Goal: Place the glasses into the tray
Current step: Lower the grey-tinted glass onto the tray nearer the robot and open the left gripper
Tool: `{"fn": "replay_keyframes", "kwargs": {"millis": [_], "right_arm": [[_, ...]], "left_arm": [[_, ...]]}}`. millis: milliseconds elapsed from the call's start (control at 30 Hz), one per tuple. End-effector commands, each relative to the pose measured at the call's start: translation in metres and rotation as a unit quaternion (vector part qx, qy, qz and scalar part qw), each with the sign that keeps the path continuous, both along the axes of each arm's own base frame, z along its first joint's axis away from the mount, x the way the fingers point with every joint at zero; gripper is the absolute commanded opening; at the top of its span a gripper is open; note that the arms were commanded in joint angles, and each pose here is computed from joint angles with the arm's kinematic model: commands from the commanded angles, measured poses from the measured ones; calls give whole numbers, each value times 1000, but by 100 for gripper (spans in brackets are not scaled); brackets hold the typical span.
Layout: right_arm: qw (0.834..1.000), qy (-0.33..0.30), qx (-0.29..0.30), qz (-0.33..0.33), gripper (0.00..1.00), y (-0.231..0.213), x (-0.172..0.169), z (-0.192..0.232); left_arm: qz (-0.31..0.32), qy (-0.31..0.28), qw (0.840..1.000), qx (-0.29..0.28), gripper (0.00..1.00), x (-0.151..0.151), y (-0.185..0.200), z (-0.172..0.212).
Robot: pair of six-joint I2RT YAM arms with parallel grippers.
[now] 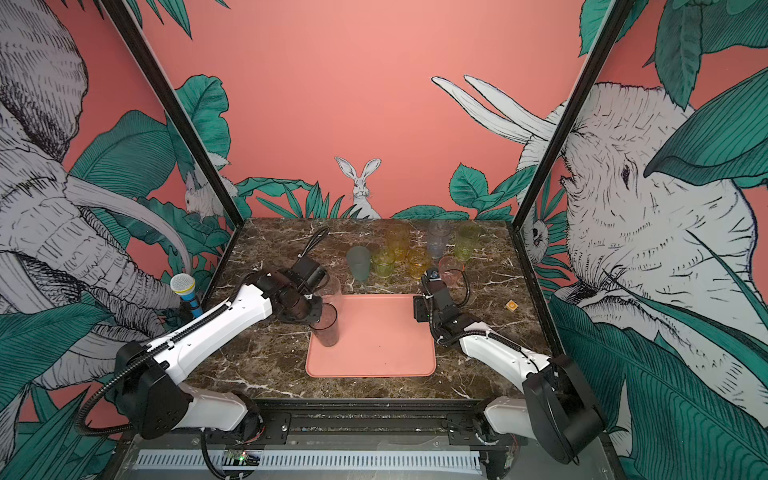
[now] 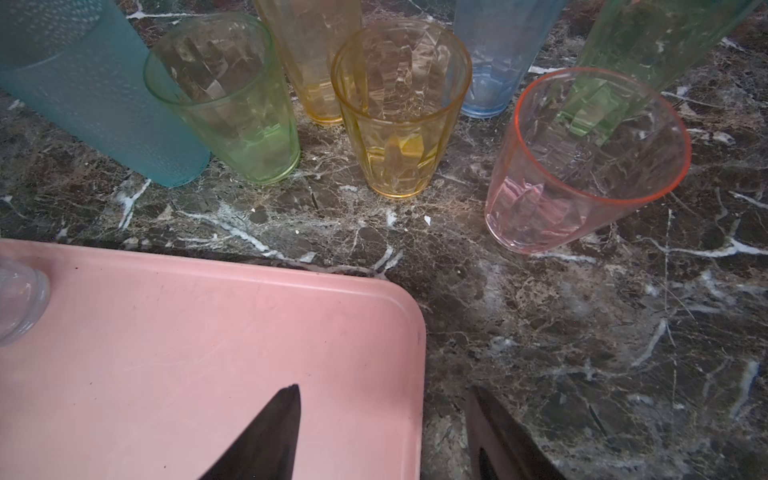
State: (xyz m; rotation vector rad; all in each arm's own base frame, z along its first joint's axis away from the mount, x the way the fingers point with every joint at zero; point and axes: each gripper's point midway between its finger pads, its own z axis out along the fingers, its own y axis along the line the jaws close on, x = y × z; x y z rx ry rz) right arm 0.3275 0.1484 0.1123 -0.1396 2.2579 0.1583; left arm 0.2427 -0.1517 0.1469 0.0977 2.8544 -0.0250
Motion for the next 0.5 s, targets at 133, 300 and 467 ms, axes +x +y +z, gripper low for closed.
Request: {"fn": "replay_keyframes", "kwargs": {"millis": [133, 300, 467], "right_arm": [[1000, -11, 2, -5, 65, 0, 6, 11], [1000, -10, 1, -5, 66, 0, 6, 10], [1000, -10, 1, -5, 65, 0, 6, 10]], "left_arm": [[10, 3, 1000, -2, 0, -2, -1, -2], [10, 3, 1000, -2, 6, -1, -1, 0], [10, 1, 1000, -7, 16, -1, -3, 4]]}}
